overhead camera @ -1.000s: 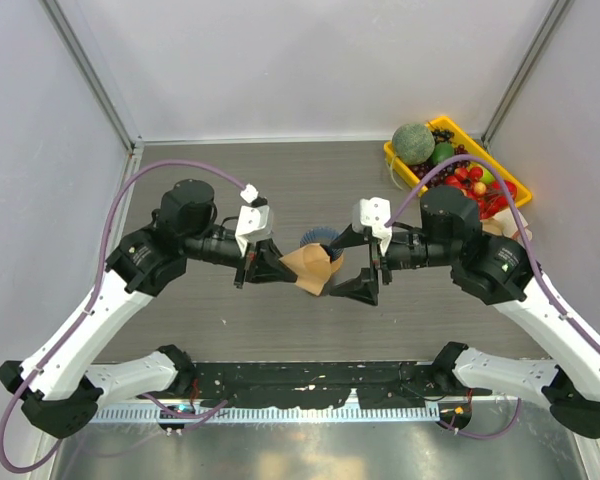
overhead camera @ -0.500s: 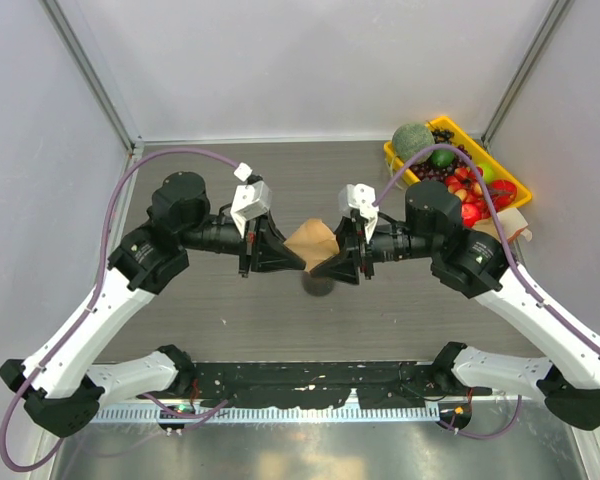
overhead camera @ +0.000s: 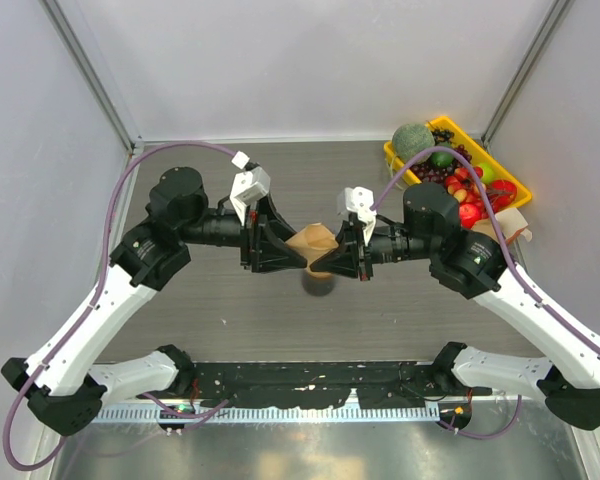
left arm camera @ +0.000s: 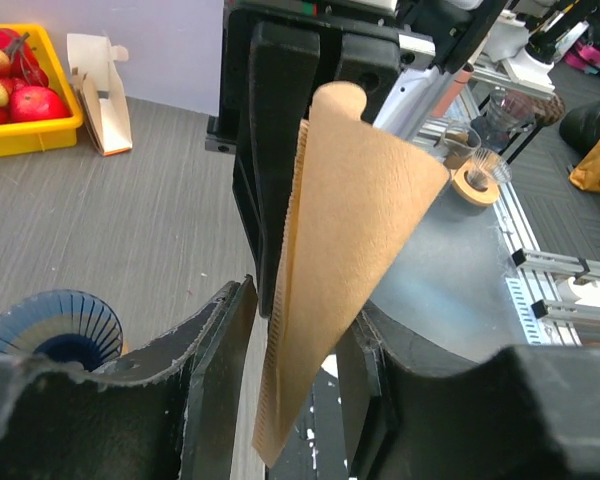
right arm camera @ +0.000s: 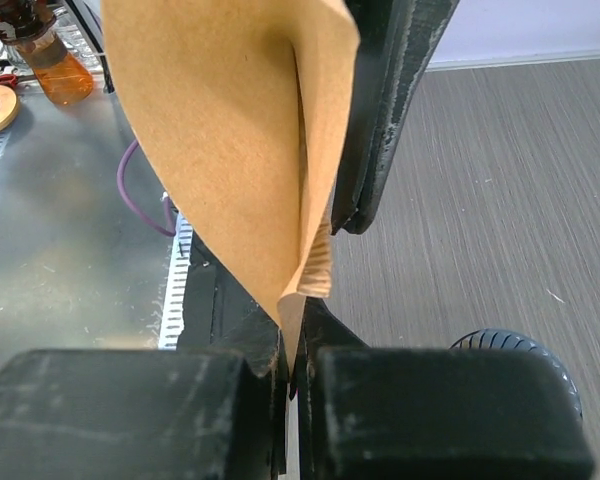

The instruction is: Place the coffee filter in the dripper

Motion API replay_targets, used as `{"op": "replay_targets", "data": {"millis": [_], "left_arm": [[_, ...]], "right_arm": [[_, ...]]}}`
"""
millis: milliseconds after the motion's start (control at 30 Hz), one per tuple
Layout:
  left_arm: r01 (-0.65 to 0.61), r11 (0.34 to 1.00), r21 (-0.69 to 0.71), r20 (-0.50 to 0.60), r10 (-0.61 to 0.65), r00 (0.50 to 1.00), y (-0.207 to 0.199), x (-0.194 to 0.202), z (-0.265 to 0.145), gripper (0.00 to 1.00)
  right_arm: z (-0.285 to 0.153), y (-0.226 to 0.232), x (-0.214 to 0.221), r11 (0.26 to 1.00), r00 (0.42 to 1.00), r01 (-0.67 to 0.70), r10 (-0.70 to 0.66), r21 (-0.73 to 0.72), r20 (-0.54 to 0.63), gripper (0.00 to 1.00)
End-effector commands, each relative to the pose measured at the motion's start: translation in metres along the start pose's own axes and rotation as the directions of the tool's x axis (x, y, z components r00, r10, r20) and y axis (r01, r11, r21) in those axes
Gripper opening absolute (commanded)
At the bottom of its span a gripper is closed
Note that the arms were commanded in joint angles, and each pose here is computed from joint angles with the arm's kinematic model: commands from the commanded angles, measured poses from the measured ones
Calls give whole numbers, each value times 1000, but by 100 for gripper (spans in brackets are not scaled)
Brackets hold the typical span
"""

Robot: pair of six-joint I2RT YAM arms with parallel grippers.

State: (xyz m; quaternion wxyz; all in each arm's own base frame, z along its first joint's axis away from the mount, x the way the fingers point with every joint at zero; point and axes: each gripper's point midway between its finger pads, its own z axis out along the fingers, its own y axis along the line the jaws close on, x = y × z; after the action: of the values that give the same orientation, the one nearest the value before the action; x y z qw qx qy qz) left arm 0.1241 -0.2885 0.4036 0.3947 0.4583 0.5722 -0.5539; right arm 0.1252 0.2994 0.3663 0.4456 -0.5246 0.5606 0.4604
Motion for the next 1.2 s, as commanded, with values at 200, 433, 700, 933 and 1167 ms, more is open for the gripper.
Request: {"op": "replay_targets", "data": {"millis": [200, 433, 700, 933, 1167], "left_arm": [[-58, 998, 17, 104, 56, 993, -9, -46, 1, 40], [-59, 998, 38, 132, 54, 990, -13, -58, 1, 12], [-45, 998, 50, 152, 37, 988, -12, -58, 0, 0], [-19, 999, 35, 208, 11, 978, -6, -66, -8, 0], [-11, 999, 52, 268, -4, 963, -6, -70, -12, 0]], "right_arm": [[2, 4, 6, 1000, 1000, 7, -8, -27, -4, 5], [2, 5, 14, 1000, 1000, -4, 3, -27, -21, 5], [0, 6, 12, 1000, 1000, 3, -3, -23, -19, 5], [-7, 3, 10, 1000, 1000, 17, -17, 22, -19, 65], [-10, -5, -10, 997, 999, 28, -31, 66, 40, 56]]}}
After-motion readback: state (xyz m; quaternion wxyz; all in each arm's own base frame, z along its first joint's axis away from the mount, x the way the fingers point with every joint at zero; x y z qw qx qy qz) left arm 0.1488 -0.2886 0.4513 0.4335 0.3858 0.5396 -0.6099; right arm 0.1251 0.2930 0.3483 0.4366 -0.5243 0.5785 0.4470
